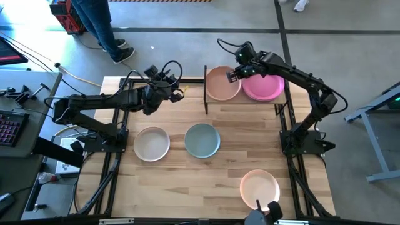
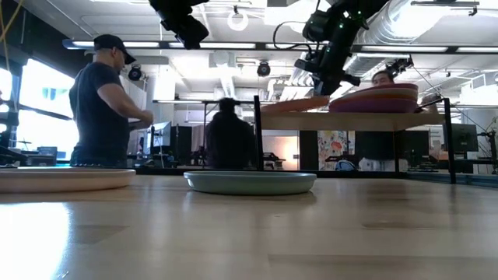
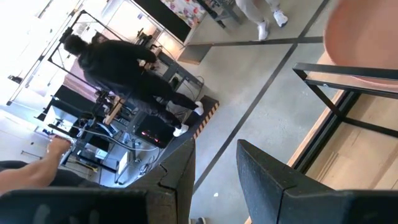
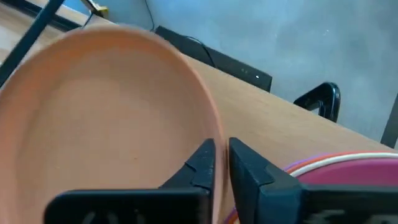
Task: Place and stack plates onto a shelf
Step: Put the brown plate on the shelf, then stack the gray plate on the brown plate on the shelf
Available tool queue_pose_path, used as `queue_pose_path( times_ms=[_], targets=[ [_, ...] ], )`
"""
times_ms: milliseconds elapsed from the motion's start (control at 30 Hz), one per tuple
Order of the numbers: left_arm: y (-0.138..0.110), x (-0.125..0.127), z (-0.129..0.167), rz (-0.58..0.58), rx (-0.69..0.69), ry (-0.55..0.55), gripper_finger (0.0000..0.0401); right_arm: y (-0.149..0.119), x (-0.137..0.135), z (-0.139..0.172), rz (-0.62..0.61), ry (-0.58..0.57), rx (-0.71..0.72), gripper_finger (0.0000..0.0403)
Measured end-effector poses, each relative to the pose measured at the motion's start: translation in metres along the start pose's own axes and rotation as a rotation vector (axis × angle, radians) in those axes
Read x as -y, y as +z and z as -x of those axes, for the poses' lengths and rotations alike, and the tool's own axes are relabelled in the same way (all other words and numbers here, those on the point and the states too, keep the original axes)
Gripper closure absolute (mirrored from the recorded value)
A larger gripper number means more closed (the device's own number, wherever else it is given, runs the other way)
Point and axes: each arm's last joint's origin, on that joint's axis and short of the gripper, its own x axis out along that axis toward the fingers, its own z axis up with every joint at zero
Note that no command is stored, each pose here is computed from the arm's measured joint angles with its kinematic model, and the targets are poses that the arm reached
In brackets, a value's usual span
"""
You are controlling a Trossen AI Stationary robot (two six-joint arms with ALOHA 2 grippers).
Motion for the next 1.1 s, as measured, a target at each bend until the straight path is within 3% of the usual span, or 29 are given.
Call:
queue_pose_path(
  times_ms=[300, 633, 733, 867, 1100],
  targets=[
    [0.0, 0.0, 0.0, -0.006, -0.003, -0.001, 0.0294, 0.002, 0.0, 0.001, -0.02, -0.01, 0.021, 0.0321],
    [-0.016, 0.006, 0.001, -0.071, -0.093, -0.049, 0.0294, 0.012, -0.017, 0.035, -0.005, 0.286, -0.014, 0.0318],
    [-0.029, 0.01, 0.003, -0.025, -0.162, -0.136, 0.0294, 0.012, -0.028, 0.05, 0.026, 0.335, 0.011, 0.0318],
    [-0.043, 0.016, 0.007, 0.112, -0.283, -0.331, 0.0294, 0.007, -0.043, 0.064, 0.06, 0.377, 0.022, 0.0318],
    [-0.059, 0.029, 0.016, 0.323, -0.518, -0.608, 0.0294, -0.002, -0.066, 0.075, 0.026, 0.416, 0.01, 0.0318]
  ],
)
